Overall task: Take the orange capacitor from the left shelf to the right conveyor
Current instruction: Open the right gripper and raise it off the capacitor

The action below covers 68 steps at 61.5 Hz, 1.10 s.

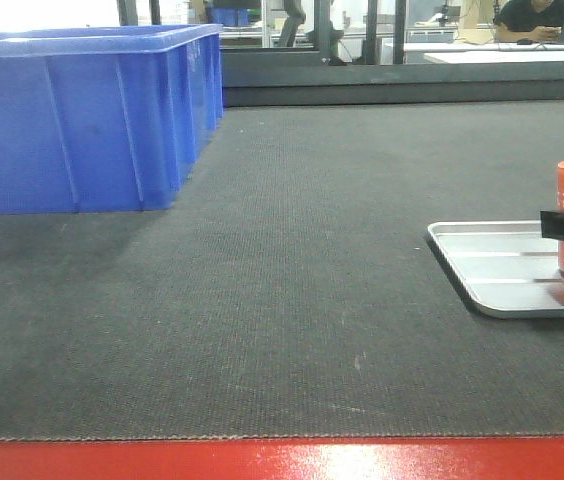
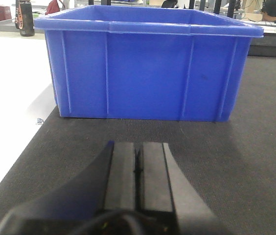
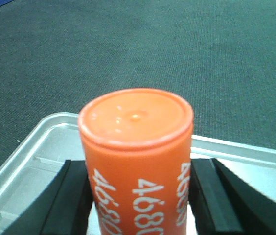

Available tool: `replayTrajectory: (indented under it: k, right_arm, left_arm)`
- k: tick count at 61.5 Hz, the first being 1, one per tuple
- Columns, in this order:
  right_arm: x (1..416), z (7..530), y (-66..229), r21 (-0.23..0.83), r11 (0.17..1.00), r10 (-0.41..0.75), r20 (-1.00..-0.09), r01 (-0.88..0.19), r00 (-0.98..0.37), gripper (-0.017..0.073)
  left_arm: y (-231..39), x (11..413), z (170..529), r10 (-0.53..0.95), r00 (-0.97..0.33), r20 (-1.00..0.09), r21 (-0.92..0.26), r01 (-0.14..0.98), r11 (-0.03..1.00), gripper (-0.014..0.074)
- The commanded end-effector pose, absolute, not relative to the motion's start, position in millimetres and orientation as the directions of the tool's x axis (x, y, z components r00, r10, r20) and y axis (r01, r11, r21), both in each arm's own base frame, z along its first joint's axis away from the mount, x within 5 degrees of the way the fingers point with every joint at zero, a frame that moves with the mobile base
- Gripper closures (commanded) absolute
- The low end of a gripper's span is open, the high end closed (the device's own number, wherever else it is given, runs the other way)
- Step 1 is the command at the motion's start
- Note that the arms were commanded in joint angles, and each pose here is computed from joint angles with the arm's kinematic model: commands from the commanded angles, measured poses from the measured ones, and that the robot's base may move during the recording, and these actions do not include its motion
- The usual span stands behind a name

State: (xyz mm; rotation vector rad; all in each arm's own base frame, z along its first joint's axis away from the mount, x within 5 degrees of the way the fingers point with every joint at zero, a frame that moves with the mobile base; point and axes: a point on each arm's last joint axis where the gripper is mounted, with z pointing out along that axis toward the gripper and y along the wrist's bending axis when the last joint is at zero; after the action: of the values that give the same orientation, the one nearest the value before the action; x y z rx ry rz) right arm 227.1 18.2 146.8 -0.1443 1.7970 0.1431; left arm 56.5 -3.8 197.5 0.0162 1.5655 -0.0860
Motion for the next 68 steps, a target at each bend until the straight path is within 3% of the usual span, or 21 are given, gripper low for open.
replayTrajectory:
  k: [1, 8, 33, 52, 61, 68]
  right_arm:
    - [232, 165, 17, 0.006, 0.986, -0.009, -0.996, -0.167, -0.091, 0.0105]
    - [232, 164, 17, 0.007, 0.986, -0.008, -0.996, -0.164, -0.094, -0.0081]
    - [212, 184, 16, -0.003, 0.987, -0.009, -0.999, -0.161, -0.04, -0.0068]
    - [178, 222, 21, 0.062, 0.974, 0.055, -0.998, -0.217, -0.04, -0.0066]
    - [160, 241, 21, 0.102, 0.971, 0.095, -0.995, -0.216, -0.041, 0.0022]
    - [147, 254, 16, 0.092, 0.982, 0.086, -0.995, -0.166, -0.043, 0.0212]
  left_arm:
    - [-3, 55, 207, -0.056, 0.1, -0.993, -0.05, 0.064, 0.997, 0.072]
    - [-3, 55, 207, -0.056, 0.1, -0.993, -0.05, 0.064, 0.997, 0.072]
    - [-3, 55, 207, -0.056, 0.1, -0.993, -0.05, 0.064, 0.997, 0.072]
    - [-3, 55, 207, -0.056, 0.1, -0.993, -0.05, 0.064, 0.997, 0.072]
    - [-3, 55, 207, -0.056, 0.1, -0.993, -0.05, 0.064, 0.997, 0.072]
    - [-3, 55, 207, -0.056, 0.1, -0.993, -0.05, 0.064, 0.997, 0.072]
